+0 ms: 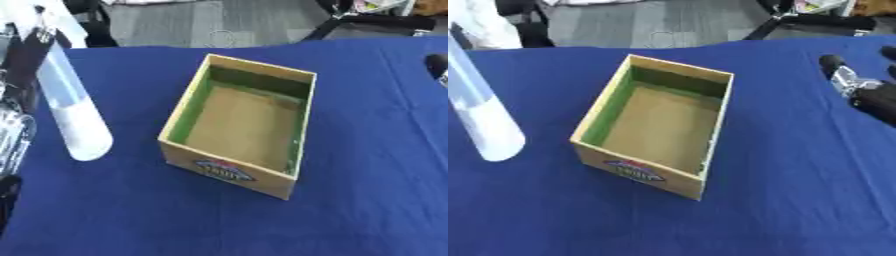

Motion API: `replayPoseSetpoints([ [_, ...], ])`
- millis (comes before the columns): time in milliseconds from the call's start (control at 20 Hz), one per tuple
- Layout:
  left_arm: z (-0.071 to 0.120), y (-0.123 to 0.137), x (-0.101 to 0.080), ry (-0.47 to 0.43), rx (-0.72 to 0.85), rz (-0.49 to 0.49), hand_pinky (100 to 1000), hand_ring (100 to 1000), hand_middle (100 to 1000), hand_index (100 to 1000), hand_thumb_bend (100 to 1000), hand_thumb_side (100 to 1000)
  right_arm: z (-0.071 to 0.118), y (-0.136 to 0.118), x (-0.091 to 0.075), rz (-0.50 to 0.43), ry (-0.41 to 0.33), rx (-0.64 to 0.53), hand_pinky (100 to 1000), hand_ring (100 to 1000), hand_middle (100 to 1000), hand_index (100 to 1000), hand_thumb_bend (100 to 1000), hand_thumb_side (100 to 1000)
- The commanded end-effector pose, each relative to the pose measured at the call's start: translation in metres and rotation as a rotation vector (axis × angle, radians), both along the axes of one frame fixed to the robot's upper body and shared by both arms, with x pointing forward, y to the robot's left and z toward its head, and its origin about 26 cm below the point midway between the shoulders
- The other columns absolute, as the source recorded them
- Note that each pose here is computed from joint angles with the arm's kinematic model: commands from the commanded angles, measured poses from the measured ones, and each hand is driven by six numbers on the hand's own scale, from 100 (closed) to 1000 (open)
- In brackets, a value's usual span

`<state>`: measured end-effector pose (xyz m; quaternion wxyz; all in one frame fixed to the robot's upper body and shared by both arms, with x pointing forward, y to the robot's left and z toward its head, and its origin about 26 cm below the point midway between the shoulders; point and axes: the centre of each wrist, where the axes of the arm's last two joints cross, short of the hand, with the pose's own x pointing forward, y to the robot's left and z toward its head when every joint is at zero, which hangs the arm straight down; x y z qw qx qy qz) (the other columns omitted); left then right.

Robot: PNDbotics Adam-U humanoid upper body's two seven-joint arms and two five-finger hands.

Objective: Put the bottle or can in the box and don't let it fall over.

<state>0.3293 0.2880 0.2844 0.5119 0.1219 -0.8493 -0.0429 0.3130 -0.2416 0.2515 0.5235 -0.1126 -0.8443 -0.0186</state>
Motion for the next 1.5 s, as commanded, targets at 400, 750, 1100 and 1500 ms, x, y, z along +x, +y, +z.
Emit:
replayPoseSetpoints([
  [400, 0.05, -0.058, 0.012, -0.082, 0.064, -0.223, 1000, 1000, 1000, 254, 100, 665, 0.01, 0.0, -0.004, 0.005, -0.051, 0.007, 1000, 924, 1000, 1000, 542, 100],
  [750, 0.054, -0.102, 0.036, -0.107, 0.061, -0.274, 1000, 1000, 1000, 249, 100, 672, 0.014, 0.0, -0.004, -0.018, -0.088, 0.034, 1000, 925, 1000, 1000, 541, 100],
  [1100, 0.057, -0.129, 0.053, -0.139, 0.06, -0.278, 1000, 1000, 1000, 249, 100, 672, 0.021, 0.004, -0.003, -0.013, -0.129, 0.051, 1000, 926, 1000, 1000, 539, 100],
  [1500, 0.04, -0.145, 0.071, -0.12, 0.054, -0.276, 1000, 1000, 1000, 247, 100, 670, 0.03, 0.008, -0.002, -0.014, -0.185, 0.071, 1000, 928, 1000, 1000, 536, 100],
])
